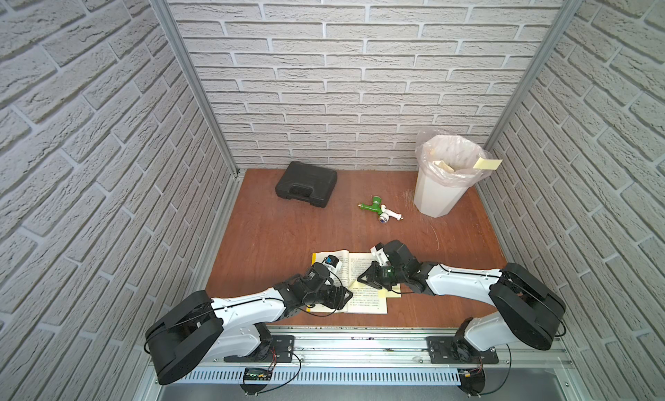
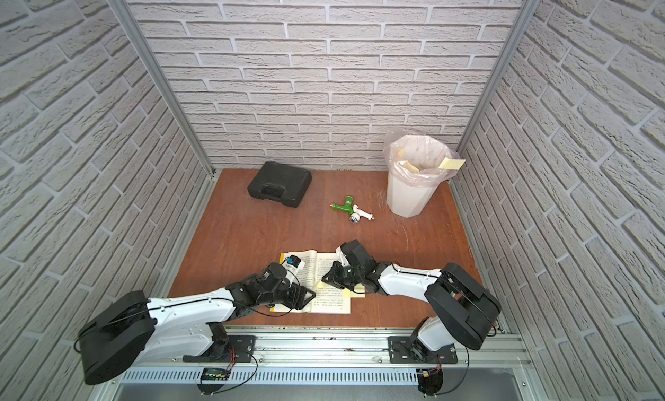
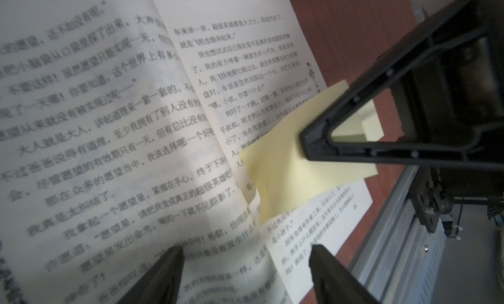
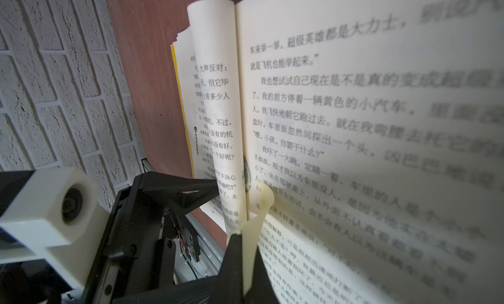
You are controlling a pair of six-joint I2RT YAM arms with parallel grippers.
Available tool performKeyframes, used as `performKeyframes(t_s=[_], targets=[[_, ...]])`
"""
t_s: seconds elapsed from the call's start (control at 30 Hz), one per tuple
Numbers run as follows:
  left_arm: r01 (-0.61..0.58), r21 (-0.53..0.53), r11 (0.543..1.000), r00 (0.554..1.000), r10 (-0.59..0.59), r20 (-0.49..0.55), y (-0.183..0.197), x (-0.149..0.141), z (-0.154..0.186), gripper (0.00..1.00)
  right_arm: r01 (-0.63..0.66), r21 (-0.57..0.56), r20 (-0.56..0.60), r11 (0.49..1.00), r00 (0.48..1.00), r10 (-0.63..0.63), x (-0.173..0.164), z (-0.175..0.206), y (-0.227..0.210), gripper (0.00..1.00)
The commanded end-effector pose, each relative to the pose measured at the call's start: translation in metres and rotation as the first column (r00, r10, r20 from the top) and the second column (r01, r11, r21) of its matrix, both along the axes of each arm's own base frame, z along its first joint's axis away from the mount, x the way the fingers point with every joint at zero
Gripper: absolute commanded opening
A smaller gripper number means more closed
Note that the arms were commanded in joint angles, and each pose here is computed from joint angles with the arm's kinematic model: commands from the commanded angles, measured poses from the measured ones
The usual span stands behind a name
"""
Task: Peel off the used sticky note
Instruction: Tear off the note from the book.
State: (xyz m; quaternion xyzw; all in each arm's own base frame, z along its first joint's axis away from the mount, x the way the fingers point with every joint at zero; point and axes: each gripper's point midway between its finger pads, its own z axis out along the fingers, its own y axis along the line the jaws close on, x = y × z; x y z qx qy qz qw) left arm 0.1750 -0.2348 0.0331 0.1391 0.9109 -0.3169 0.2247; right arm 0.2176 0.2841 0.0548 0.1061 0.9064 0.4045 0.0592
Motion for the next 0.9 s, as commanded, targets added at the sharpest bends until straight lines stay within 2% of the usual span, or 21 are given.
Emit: performKeyframes(t_s=[0.0, 0.3, 0.53, 0.87], targets=[[-0.013, 0.073, 0.997, 0.998, 0.018, -0.068, 0.017, -0.012, -0.024, 0.78, 0.008, 0.003, 0.097, 1.0, 0.995, -0.009, 0.015, 0.028, 0.002, 0.03], [-0.009, 0.074, 0.997, 0.998, 0.014, -0.064, 0.016, -0.011, -0.023, 0.78, 0.008, -0.042, 0.205, 0.999, 0.979, 0.001, 0.034, 0.068, -0.011, 0.03], [-0.002, 0.075, 0.997, 0.998, 0.007, -0.06, 0.015, -0.011, -0.021, 0.78, 0.049, -0.1, 0.367, 0.994, 0.93, -0.009, 0.066, 0.135, -0.041, 0.03], [0.007, 0.086, 0.996, 0.998, -0.002, -0.061, 0.015, -0.008, -0.02, 0.78, 0.18, -0.06, 0.546, 0.982, 0.829, -0.118, 0.123, 0.235, -0.097, 0.03]])
